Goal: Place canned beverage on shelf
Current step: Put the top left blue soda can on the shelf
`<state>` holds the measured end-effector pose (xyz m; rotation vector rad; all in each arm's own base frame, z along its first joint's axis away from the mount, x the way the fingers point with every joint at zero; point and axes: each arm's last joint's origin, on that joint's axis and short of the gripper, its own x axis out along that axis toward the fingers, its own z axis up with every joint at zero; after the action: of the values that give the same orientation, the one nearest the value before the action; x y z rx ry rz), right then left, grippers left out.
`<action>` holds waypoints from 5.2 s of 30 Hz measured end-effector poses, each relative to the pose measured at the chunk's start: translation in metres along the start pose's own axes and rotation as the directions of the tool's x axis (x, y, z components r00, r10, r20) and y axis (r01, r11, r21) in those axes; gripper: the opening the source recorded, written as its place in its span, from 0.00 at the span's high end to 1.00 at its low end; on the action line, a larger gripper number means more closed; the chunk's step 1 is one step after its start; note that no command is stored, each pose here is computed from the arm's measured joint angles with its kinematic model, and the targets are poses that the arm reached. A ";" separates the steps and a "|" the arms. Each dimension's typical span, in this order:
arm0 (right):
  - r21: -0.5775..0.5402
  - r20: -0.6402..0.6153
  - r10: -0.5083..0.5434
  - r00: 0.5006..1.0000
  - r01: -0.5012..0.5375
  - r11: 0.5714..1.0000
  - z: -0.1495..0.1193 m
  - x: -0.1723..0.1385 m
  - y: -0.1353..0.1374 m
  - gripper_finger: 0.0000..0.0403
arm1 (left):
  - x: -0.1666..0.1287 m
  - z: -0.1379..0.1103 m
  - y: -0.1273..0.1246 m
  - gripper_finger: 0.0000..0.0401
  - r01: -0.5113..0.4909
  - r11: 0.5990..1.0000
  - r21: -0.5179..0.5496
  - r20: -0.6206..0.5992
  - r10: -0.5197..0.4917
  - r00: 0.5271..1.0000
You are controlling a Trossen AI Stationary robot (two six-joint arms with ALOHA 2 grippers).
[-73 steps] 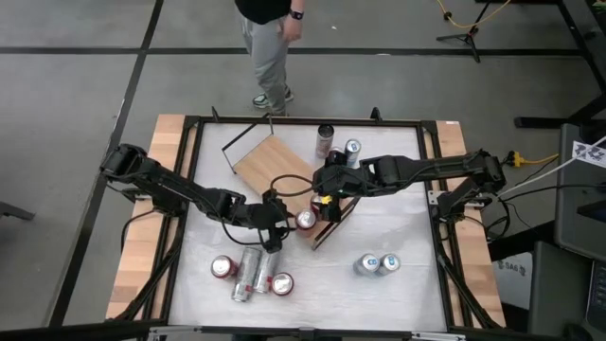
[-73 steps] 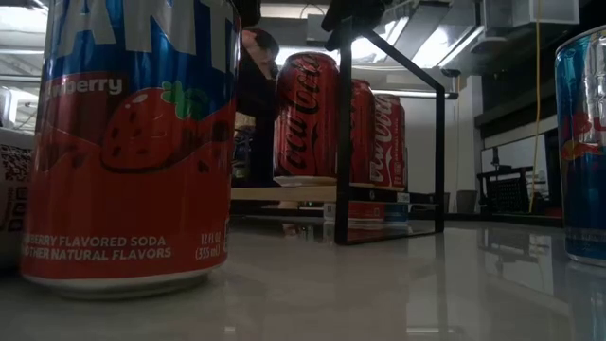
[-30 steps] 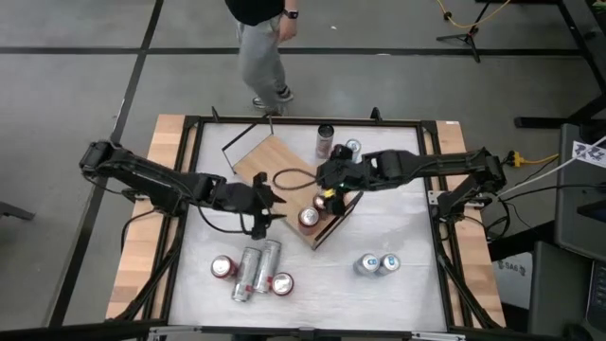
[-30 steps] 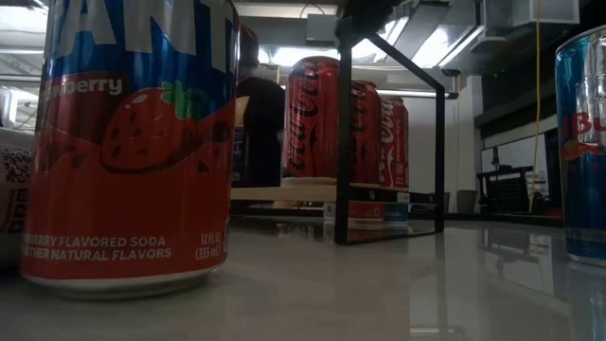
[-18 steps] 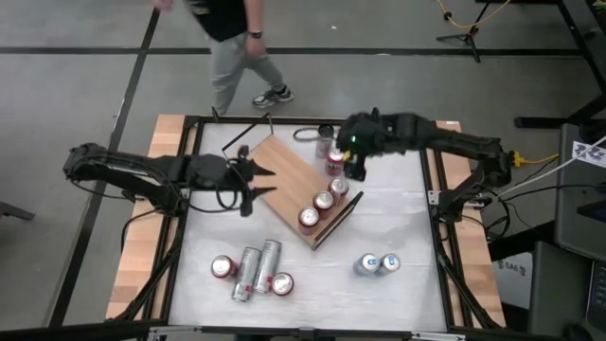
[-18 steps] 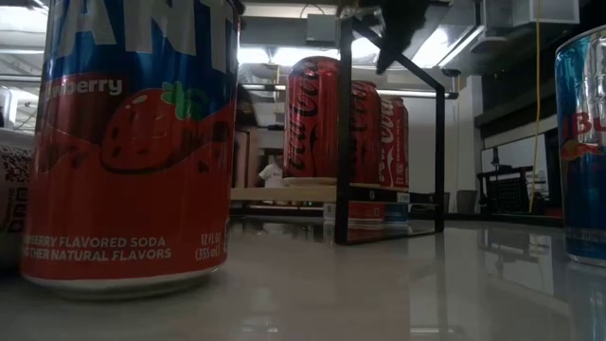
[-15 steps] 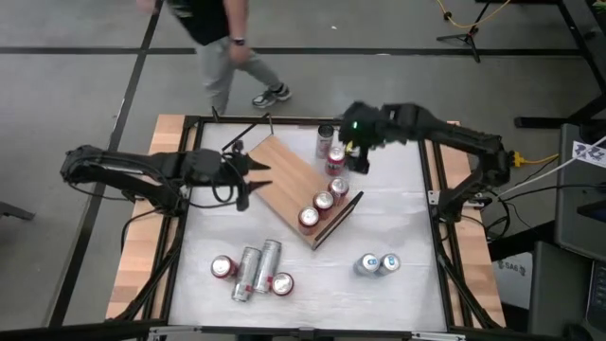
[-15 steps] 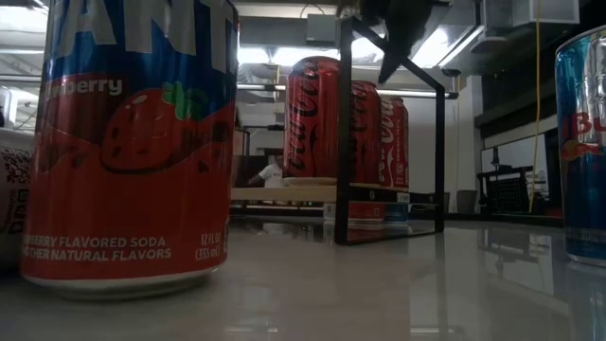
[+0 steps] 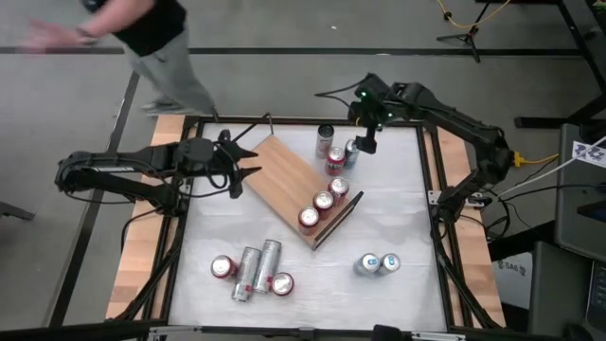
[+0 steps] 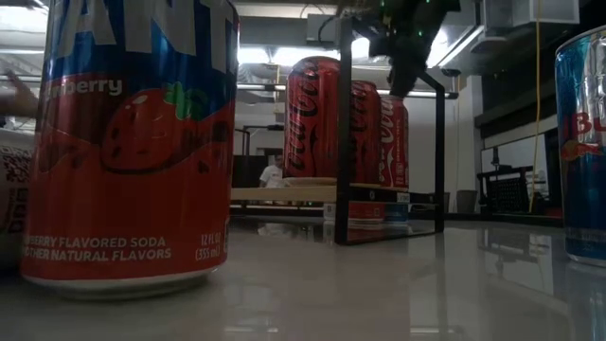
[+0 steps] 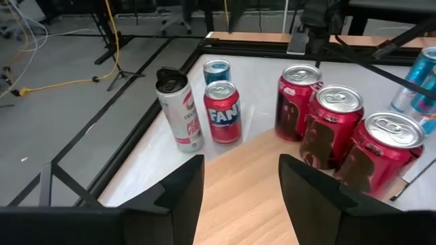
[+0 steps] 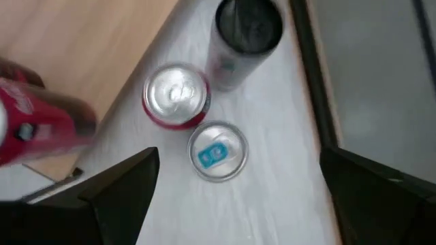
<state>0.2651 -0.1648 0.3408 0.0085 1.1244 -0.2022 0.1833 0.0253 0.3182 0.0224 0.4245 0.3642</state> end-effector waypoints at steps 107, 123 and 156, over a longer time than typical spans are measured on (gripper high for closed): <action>0.277 -0.097 -0.066 0.993 0.091 0.956 -0.026 0.095 0.009 0.40 | 0.001 -0.003 0.004 0.55 -0.025 0.998 -0.057 -0.028 0.023 0.999; 0.274 -0.121 -0.077 0.990 0.108 0.956 -0.008 0.059 0.004 0.41 | 0.001 -0.003 0.004 0.55 -0.025 0.998 -0.057 -0.028 0.024 0.999; 0.241 0.256 0.002 0.967 -0.066 0.968 0.068 -0.052 0.076 0.43 | 0.001 -0.002 0.004 0.55 -0.025 0.998 -0.058 -0.026 0.023 0.999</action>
<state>0.3171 -0.0900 0.4095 0.2195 0.8369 -0.3037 0.1820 0.0296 0.3159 -0.0339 0.4387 0.4008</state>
